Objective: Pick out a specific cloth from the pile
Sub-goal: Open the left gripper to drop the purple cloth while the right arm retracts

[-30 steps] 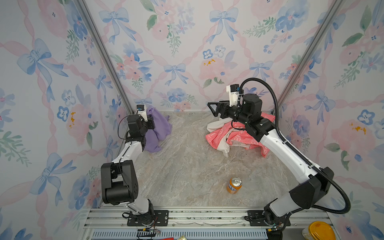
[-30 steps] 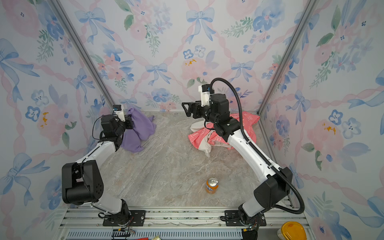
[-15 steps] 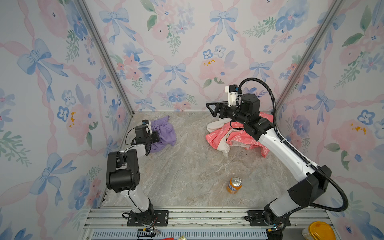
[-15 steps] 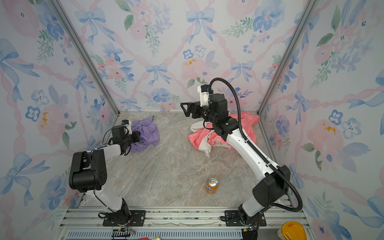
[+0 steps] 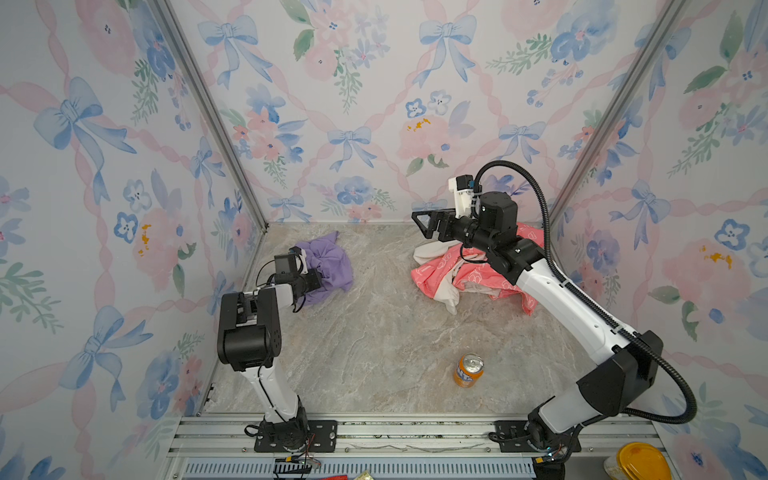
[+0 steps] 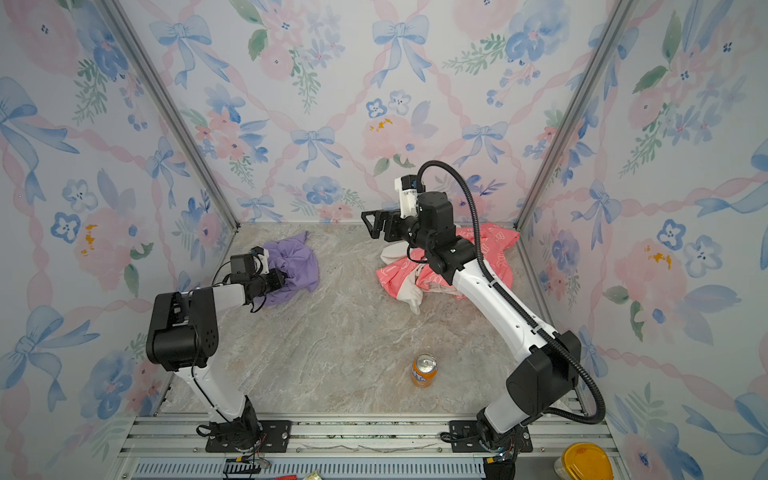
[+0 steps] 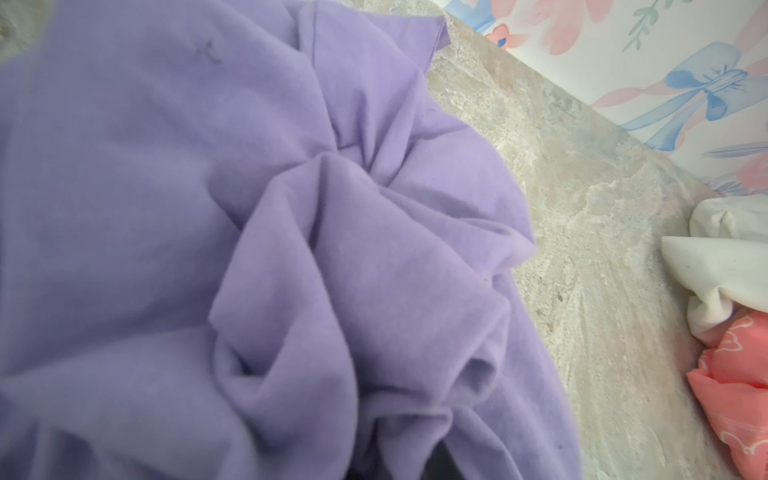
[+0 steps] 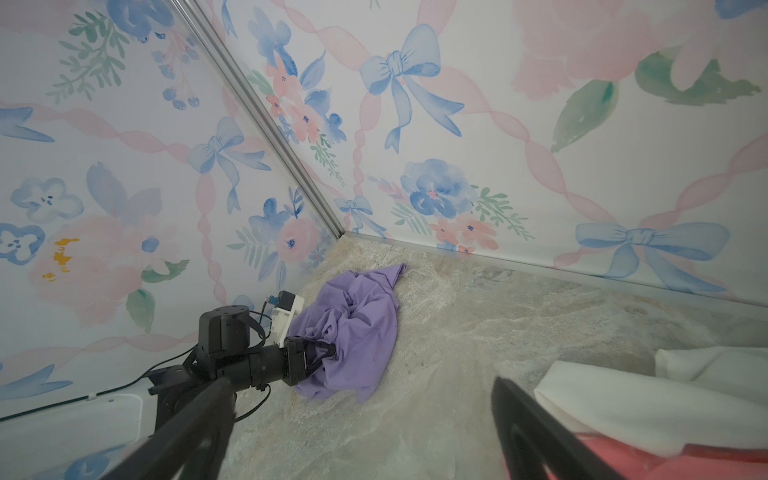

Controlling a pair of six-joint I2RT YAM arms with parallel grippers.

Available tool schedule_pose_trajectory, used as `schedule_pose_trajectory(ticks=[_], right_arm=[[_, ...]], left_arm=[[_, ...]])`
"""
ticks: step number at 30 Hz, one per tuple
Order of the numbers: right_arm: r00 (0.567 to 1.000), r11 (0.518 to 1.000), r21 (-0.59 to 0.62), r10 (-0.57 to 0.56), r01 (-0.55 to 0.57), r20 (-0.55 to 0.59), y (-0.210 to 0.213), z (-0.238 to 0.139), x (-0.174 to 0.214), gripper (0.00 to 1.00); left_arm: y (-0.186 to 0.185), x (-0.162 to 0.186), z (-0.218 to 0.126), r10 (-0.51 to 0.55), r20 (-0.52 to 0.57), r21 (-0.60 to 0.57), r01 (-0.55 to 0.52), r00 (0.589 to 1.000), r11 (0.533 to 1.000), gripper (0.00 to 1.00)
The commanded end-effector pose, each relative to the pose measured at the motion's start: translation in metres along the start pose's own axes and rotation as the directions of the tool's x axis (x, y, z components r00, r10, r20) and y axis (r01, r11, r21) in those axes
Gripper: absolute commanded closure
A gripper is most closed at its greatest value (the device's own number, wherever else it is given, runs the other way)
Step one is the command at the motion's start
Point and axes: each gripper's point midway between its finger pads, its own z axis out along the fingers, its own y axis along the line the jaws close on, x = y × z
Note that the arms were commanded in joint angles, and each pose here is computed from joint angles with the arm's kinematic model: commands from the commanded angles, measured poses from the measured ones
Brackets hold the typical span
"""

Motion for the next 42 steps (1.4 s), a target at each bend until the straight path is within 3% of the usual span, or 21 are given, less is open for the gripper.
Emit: schedule_pose_trajectory(ticks=[1,5,9,10,16,17,20,23,28,33,38,42], right_arm=[[1.0,1.0,0.012,-0.022,0.022,0.004,0.003,-0.015,0.001,0.0],[0.999,0.998,0.052,-0.043,0.042,0.026,-0.006,-0.025,0.0,0.03],[0.996,0.991,0.116,-0.074,0.068,0.049,-0.021,-0.042,-0.003,0.03],[0.995,0.988,0.134,-0.082,0.074,0.056,-0.025,-0.047,-0.003,0.03],[0.989,0.943,0.319,-0.128,0.097,0.075,-0.072,-0.09,0.009,0.03],[0.988,0.928,0.359,-0.136,0.103,0.069,-0.084,-0.098,0.014,0.03],[0.988,0.871,0.48,-0.148,0.109,0.044,-0.123,-0.122,0.033,0.03],[0.99,0.783,0.616,-0.137,0.085,0.037,-0.167,-0.149,0.052,0.03],[0.991,0.656,0.75,-0.136,0.09,-0.001,-0.223,-0.181,0.09,0.03],[0.978,0.559,0.81,-0.193,0.177,-0.081,-0.256,-0.194,0.13,0.03],[0.976,0.527,0.827,-0.184,0.196,-0.115,-0.283,-0.195,0.163,0.03],[0.977,0.535,0.825,-0.188,0.184,-0.096,-0.298,-0.189,0.17,0.03]], left_arm=[[-0.019,-0.027,-0.021,0.058,0.06,0.03,-0.06,0.996,0.998,0.6],[-0.034,-0.066,-0.06,0.126,0.215,0.0,-0.129,0.969,0.992,0.38],[-0.044,-0.09,-0.106,0.162,0.393,-0.05,-0.155,0.905,0.987,0.04],[-0.046,-0.093,-0.117,0.17,0.427,-0.065,-0.158,0.888,0.985,0.02],[-0.048,-0.097,-0.166,0.25,0.564,-0.178,-0.18,0.787,0.967,0.02],[-0.042,-0.085,-0.166,0.251,0.563,-0.197,-0.167,0.788,0.966,0.02],[-0.032,-0.077,-0.18,0.257,0.616,-0.241,-0.133,0.745,0.961,0.02],[-0.023,-0.062,-0.183,0.271,0.639,-0.267,-0.122,0.72,0.956,0.02],[0.005,-0.031,-0.168,0.263,0.603,-0.331,-0.064,0.753,0.942,0.02],[0.016,-0.011,-0.159,0.266,0.606,-0.336,-0.062,0.749,0.94,0.02],[0.021,0.0,-0.152,0.285,0.581,-0.352,-0.08,0.762,0.933,0.02],[0.023,0.006,-0.15,0.286,0.587,-0.348,-0.083,0.758,0.934,0.02]])
